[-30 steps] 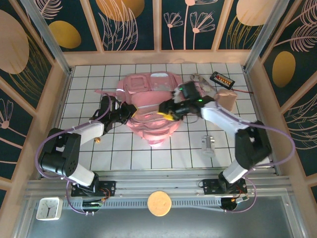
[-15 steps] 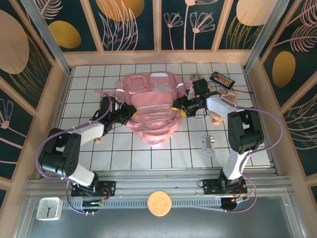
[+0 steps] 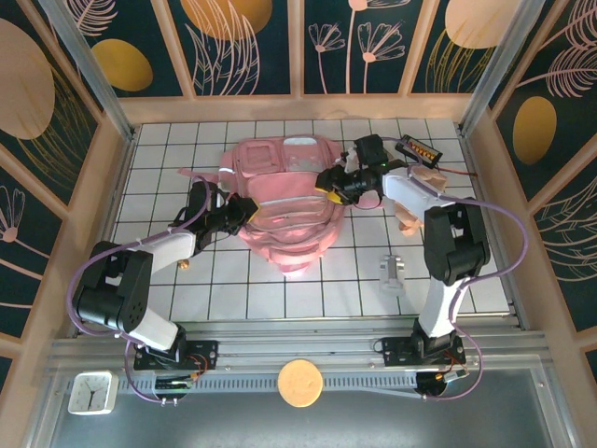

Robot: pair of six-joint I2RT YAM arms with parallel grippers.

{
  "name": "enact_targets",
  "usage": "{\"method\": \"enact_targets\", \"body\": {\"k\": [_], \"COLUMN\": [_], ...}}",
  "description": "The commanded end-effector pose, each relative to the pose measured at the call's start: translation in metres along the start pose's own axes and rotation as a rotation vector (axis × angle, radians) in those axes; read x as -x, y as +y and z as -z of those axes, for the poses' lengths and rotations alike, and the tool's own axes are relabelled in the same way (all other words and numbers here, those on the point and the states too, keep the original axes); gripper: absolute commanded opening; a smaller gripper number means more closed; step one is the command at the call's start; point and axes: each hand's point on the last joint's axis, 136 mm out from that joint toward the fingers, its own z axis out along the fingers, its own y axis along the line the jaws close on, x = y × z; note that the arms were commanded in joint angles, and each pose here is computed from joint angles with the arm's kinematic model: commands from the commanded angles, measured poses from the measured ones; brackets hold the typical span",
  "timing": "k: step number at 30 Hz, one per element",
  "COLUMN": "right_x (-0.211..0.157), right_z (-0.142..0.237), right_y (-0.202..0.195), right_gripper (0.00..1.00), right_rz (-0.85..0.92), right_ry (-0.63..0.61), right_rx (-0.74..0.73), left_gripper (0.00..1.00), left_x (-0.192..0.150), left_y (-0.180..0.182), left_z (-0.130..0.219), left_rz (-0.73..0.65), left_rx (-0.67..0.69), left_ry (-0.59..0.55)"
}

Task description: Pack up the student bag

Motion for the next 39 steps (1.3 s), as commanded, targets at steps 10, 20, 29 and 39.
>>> {"method": "enact_targets", "body": {"k": [10, 20, 29, 39], "right_x": [-0.022, -0.032, -0.039, -0.039], "right_z": [-0.001, -0.014, 0.004, -0.015], "right_y": [-0.012, 0.003, -0.027, 0.0], "right_gripper": [0.53, 0.54, 0.56, 0.55], "right_rz": [-0.023, -0.006, 0.009, 0.023], "right_ry": [0.008, 0.039, -0.008, 0.015], "right_rx": [-0.066, -0.044, -0.177, -0.085], "left_gripper": [0.0, 0.0, 0.0, 0.0], "left_x": [-0.015, -0.014, -0.014, -0.016], "left_y": [-0.016, -0.019, -0.016, -0.016], "left_z": [0.005, 0.005, 0.007, 0.008], "left_rz": [-0.062, -0.068, -0.068, -0.071], "left_rx": [-0.07, -0.072, -0.07, -0.074], "left_ry": [0.084, 0.089, 0.086, 0.094]}}
